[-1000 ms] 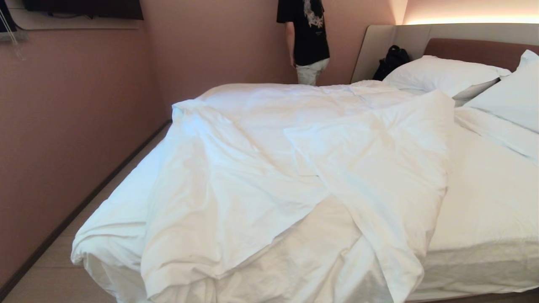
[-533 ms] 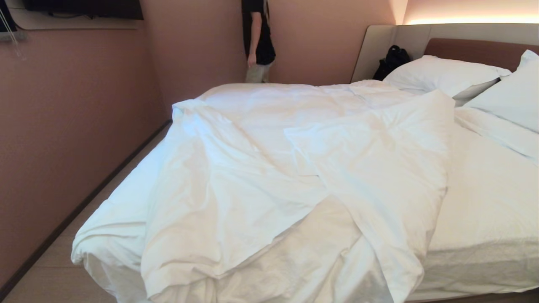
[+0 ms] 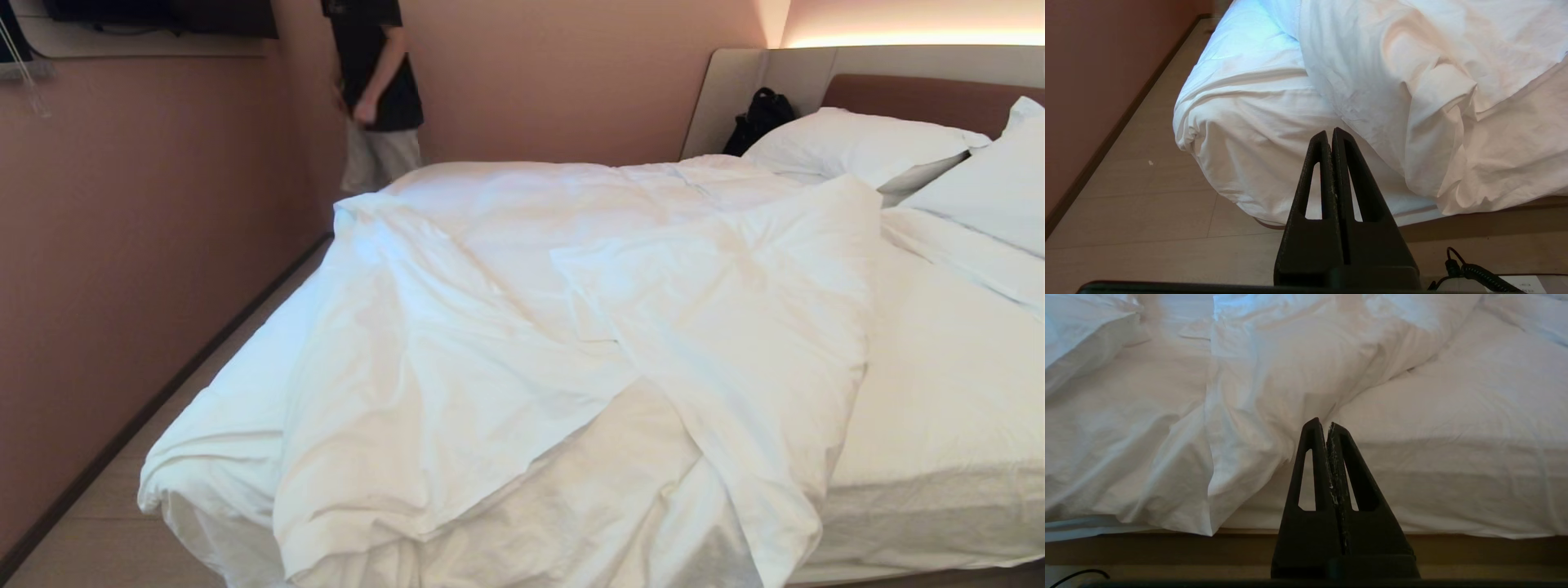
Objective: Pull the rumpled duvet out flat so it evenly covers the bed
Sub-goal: Flatten the corners of the folded blanket
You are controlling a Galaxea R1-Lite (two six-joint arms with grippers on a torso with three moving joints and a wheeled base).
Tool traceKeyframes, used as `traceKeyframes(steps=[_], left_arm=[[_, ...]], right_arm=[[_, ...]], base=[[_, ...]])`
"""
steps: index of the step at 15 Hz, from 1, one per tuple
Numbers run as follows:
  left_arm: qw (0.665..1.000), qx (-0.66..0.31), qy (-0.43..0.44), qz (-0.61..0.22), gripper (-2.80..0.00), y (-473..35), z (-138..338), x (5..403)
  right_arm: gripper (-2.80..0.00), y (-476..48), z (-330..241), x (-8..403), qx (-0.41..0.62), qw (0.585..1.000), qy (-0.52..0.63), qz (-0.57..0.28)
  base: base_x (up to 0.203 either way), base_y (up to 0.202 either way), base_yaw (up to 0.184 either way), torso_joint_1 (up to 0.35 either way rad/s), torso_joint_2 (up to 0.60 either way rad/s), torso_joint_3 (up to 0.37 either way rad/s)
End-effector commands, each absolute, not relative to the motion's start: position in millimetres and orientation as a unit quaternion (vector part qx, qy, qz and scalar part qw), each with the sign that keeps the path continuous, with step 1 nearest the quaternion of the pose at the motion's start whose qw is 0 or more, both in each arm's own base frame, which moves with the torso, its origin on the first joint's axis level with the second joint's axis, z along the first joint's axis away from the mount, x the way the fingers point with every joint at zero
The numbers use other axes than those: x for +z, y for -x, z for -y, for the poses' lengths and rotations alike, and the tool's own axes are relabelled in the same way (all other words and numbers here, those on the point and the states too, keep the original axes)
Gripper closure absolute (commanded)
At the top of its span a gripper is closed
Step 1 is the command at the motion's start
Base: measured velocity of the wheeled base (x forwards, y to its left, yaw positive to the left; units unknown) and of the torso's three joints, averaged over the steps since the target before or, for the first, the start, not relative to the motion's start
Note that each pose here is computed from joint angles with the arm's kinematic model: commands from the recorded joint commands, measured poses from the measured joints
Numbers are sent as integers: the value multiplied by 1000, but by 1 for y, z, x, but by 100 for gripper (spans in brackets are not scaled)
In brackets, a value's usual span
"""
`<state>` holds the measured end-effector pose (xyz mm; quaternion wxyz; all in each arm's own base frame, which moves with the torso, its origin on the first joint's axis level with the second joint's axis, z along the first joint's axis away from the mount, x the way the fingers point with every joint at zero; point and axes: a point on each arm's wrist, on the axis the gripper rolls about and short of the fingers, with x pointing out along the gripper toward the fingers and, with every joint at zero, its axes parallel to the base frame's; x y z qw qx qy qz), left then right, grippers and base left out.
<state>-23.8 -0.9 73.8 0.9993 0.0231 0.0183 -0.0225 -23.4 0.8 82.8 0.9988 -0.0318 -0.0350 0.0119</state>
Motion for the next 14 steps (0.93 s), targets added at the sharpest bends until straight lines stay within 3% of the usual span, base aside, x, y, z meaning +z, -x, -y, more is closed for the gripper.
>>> traceKeyframes(steps=[1,14], left_arm=[[999,-23,-23,-19,0,24,1,74],[999,-23,-23,-19,0,24,1,74]], right_arm=[[0,23,-1,76,10,1000,30,1],[0,23,-1,75,7,1000,15,-4]], base=[[0,0,0,0,0,0],[0,0,0,0,0,0]])
